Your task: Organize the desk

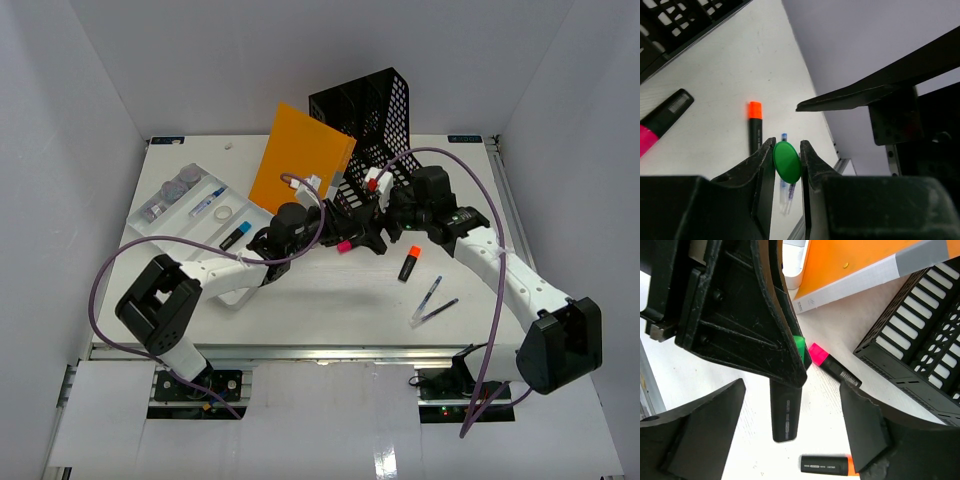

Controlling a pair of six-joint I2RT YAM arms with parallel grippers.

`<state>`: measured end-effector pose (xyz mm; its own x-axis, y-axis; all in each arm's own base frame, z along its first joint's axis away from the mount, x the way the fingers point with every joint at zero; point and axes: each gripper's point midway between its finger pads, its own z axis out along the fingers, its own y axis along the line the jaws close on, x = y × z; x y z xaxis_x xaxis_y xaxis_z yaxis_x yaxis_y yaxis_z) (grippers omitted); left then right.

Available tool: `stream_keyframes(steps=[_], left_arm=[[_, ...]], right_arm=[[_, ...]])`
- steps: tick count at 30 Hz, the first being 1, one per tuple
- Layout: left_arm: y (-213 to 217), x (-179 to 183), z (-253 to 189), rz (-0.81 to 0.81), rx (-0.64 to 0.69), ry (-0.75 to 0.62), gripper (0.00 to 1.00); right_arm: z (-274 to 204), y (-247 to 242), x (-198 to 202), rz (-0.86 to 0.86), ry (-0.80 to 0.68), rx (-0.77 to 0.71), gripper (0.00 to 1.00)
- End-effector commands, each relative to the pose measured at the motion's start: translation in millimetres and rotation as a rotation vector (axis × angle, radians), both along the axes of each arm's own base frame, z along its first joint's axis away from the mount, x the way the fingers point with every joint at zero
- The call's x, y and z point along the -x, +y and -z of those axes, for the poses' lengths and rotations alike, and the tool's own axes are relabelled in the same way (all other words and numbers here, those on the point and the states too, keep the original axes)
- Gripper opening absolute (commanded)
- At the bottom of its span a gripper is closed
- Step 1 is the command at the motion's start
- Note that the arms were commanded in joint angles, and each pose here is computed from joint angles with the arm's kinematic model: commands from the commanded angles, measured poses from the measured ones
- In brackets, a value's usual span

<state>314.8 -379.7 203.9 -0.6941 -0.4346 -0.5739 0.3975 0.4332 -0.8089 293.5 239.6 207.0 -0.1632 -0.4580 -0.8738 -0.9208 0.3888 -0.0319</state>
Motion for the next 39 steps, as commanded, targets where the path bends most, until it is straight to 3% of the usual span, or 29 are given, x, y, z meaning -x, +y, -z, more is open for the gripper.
stream_keyframes(steps=[1, 6, 9, 15, 22, 31, 37, 39], left_arm=[[17.3, 2.7, -11.0, -0.027, -0.118, -0.071, 0.0], [49.7, -3.5, -8.3, -0.085, -0.287, -0.127, 0.0], [91.1, -15.8, -6.3, -0.135, -0.437, -0.153, 0.0], [205.6, -50.7, 4.8, -0.314, -0.862, -0.1, 0.0], [287.2, -79.9, 9.7, -0.448, -1.258, -0.035, 0.0], [319.6, -97.0, 59.7, -0.411, -1.486, 0.071, 0.0], [322.1, -93.1, 91.5, -0.346, -1.526, 0.138, 0.0], [319.9, -91.7, 94.9, -0.338, -1.513, 0.148, 0.33]], right_arm=[[-8.6, -3.6, 5.8, -0.038, -0.075, -0.007, 0.95], [-6.6, -15.6, 13.7, -0.048, -0.087, -0.02, 0.96], [-7.9, -30.9, 18.2, -0.037, -0.103, -0.046, 0.96], [7.7, -63.3, 28.9, 0.004, -0.111, -0.131, 0.95], [15.5, -78.0, 32.9, 0.019, -0.098, -0.175, 0.95], [23.9, -84.4, 32.9, 0.027, -0.093, -0.163, 0.92], [39.5, -84.7, 35.2, 0.017, -0.057, -0.151, 0.9], [41.0, -82.2, 40.6, -0.028, -0.055, -0.15, 0.91]])
